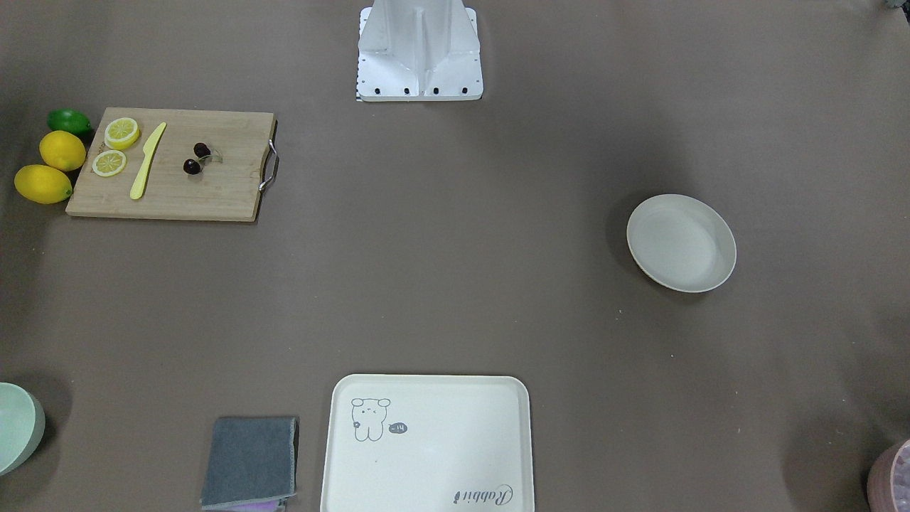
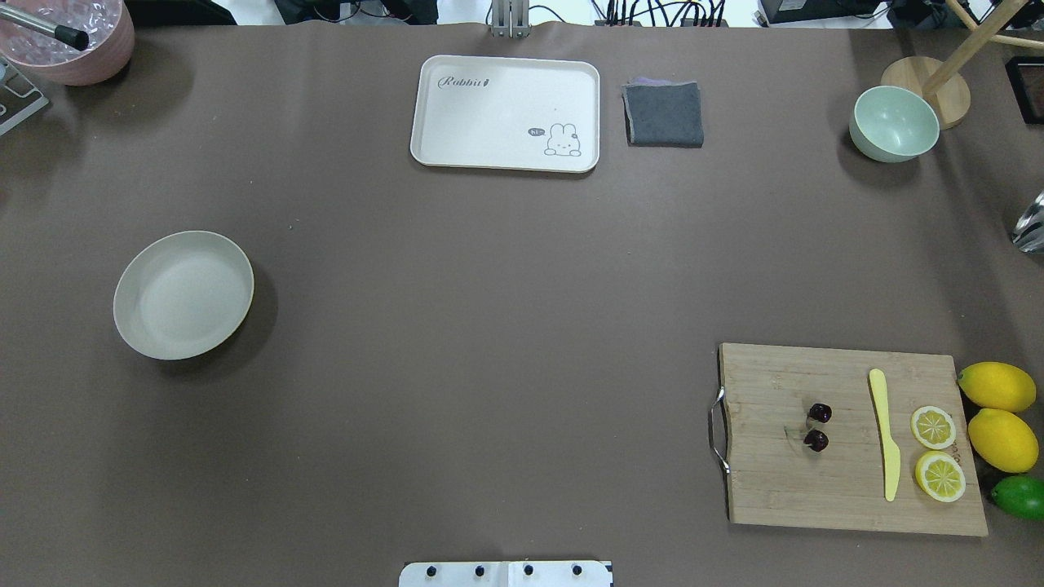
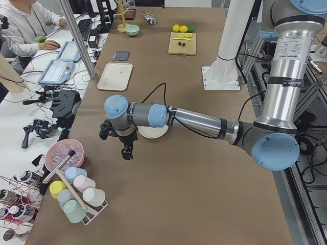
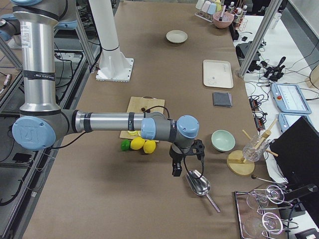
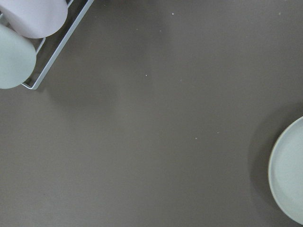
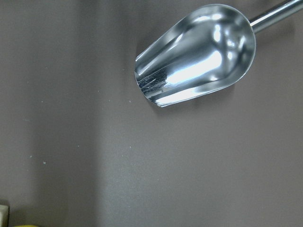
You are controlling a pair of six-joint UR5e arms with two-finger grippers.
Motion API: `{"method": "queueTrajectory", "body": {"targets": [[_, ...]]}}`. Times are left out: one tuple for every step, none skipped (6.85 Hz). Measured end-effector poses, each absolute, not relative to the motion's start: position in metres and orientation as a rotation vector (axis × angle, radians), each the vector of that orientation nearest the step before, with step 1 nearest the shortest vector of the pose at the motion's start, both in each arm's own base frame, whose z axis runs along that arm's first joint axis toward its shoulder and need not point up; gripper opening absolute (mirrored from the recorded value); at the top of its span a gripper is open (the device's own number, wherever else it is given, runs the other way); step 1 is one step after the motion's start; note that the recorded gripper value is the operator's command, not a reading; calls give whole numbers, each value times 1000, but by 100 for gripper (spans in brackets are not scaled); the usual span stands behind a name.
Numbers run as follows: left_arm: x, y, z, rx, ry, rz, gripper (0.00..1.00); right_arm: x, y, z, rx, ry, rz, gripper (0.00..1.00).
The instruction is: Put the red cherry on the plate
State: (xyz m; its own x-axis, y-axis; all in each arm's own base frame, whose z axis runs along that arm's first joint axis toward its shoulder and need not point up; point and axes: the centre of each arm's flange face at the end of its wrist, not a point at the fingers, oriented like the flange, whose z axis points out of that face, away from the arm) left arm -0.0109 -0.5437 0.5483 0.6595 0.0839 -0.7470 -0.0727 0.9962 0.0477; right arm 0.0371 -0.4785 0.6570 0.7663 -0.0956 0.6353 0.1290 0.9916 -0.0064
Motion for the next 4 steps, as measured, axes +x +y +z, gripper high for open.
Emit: {"method": "queueTrajectory", "body": {"targets": [[23, -546, 541, -15, 864, 79, 98, 37, -479, 654, -46, -688, -123, 100], [71, -546, 546, -52, 871, 86, 98, 37, -480, 651, -40, -689, -126, 100], [117, -544, 556, -80, 879, 86, 98, 37, -480, 646, -31, -689, -129, 100], [153, -540, 566, -97, 890, 81, 98, 37, -479, 639, -20, -687, -132, 100]]}}
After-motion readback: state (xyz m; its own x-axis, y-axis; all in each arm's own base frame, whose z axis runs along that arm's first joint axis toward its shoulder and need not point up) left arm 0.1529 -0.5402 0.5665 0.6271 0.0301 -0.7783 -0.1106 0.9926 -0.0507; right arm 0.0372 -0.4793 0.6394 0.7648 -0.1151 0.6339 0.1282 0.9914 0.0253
